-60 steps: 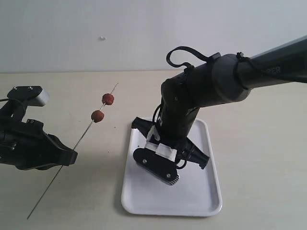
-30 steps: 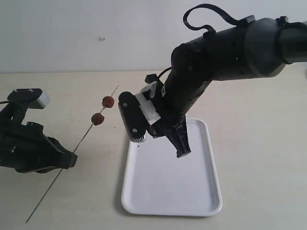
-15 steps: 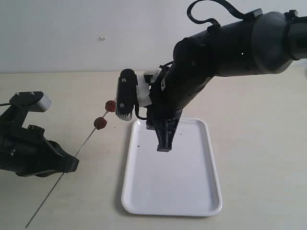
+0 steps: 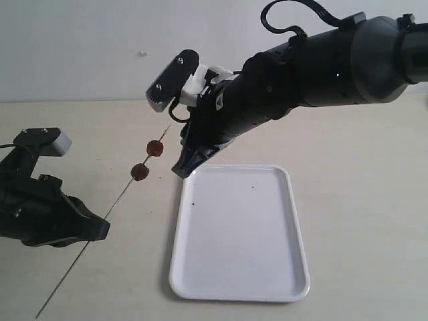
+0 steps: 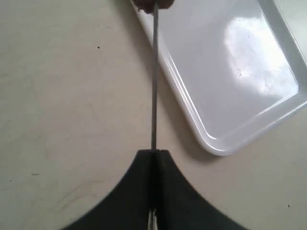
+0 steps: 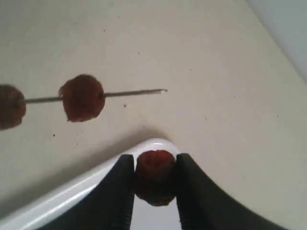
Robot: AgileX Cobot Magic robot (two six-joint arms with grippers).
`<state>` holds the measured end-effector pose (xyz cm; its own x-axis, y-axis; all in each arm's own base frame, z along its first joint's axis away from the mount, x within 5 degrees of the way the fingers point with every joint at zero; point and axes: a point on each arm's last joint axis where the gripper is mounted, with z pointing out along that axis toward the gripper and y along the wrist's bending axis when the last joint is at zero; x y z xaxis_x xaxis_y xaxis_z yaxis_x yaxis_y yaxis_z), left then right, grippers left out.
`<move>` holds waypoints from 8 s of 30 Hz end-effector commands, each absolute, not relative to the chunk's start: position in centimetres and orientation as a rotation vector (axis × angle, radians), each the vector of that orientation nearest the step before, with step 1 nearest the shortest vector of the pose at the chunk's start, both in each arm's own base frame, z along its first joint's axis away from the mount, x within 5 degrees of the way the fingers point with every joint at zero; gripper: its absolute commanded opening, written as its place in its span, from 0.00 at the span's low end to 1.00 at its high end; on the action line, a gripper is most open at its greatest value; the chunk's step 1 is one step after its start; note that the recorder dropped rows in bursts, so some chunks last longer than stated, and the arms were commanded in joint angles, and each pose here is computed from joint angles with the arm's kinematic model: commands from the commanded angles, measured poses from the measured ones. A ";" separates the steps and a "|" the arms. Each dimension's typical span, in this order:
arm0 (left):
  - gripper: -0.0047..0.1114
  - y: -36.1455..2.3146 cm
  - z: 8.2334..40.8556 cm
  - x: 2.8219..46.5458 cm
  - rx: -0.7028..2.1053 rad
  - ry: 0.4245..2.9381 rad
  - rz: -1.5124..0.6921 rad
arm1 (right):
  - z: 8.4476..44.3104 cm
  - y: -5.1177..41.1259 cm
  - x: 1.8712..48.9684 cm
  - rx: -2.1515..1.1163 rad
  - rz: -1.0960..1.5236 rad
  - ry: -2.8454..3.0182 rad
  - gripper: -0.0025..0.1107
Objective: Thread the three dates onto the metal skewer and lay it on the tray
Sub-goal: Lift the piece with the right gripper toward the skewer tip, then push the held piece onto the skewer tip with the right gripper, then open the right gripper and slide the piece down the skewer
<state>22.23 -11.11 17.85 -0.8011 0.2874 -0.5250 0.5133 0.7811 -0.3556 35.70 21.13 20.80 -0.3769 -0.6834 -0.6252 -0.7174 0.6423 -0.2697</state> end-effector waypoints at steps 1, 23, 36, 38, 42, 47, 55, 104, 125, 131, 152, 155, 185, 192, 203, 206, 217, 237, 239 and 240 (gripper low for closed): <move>0.04 -11.1 17.9 22.2 0.575 2.529 -0.701 | 21.8 21.1 36.0 -0.916 0.126 2.136 0.28; 0.04 -11.8 18.3 21.8 0.581 2.497 -0.838 | 24.6 19.4 37.6 -0.131 0.490 2.147 0.22; 0.04 -13.0 19.6 21.8 0.541 2.358 -1.058 | 25.1 19.5 37.8 0.220 0.705 2.122 0.22; 0.04 -13.1 19.7 21.8 0.532 2.352 -1.080 | 25.1 19.5 37.9 0.228 0.714 2.113 0.22; 0.04 -13.0 19.7 21.9 0.527 2.349 -1.076 | 25.2 19.5 37.9 0.227 0.716 2.109 0.22; 0.04 -13.0 19.9 22.3 0.477 2.324 -1.067 | 25.2 19.5 37.9 0.227 0.716 2.109 0.22; 0.04 -13.0 19.9 22.4 0.472 2.320 -1.052 | 25.4 19.6 38.0 0.224 0.731 2.077 0.22; 0.04 -12.9 20.1 22.7 0.463 2.287 -1.024 | 26.1 19.7 38.3 0.263 0.790 1.996 0.22; 0.04 -12.8 20.0 22.8 0.479 2.276 -0.996 | 26.0 20.3 37.8 0.242 0.792 2.018 0.22; 0.04 -12.8 20.0 22.8 0.486 2.278 -0.993 | 26.3 21.0 37.6 0.221 0.820 1.982 0.22; 0.04 -12.8 19.9 22.7 0.493 2.290 -0.990 | 27.3 20.9 37.3 0.212 0.823 1.965 0.22; 0.04 -12.8 19.9 22.7 0.493 2.290 -0.990 | 27.2 20.9 37.3 0.203 0.816 1.969 0.22; 0.04 -12.8 19.9 22.7 0.493 2.289 -0.990 | 25.5 20.3 38.2 0.191 0.753 2.017 0.22; 0.04 -12.8 19.9 22.8 0.488 2.289 -0.989 | 25.5 21.1 37.7 0.169 0.768 2.023 0.22; 0.04 -12.7 20.0 23.1 0.431 2.275 -0.983 | 25.0 21.0 37.5 0.173 0.742 2.085 0.22; 0.04 -12.7 20.1 23.2 0.412 2.267 -0.991 | 24.9 21.0 37.4 0.171 0.739 2.090 0.22; 0.04 -12.8 20.8 23.8 0.392 2.235 -0.979 | 25.1 21.9 37.0 0.146 0.763 2.071 0.22; 0.04 -12.8 20.9 24.0 0.380 2.223 -0.970 | 25.1 23.0 36.4 0.116 0.782 2.076 0.37; 0.04 -12.8 20.9 24.0 0.382 2.222 -0.970 | 25.2 23.0 36.4 0.116 0.786 2.066 0.43; 0.04 -12.8 20.9 24.0 0.382 2.222 -0.970 | 25.2 23.0 36.4 0.116 0.787 2.064 0.46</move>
<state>23.68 -12.80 20.51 -0.7415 0.0147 -0.6707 0.5002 0.6784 -0.5381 36.39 22.87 24.94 -0.6098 0.3671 -0.7024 -0.1852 0.7957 0.5766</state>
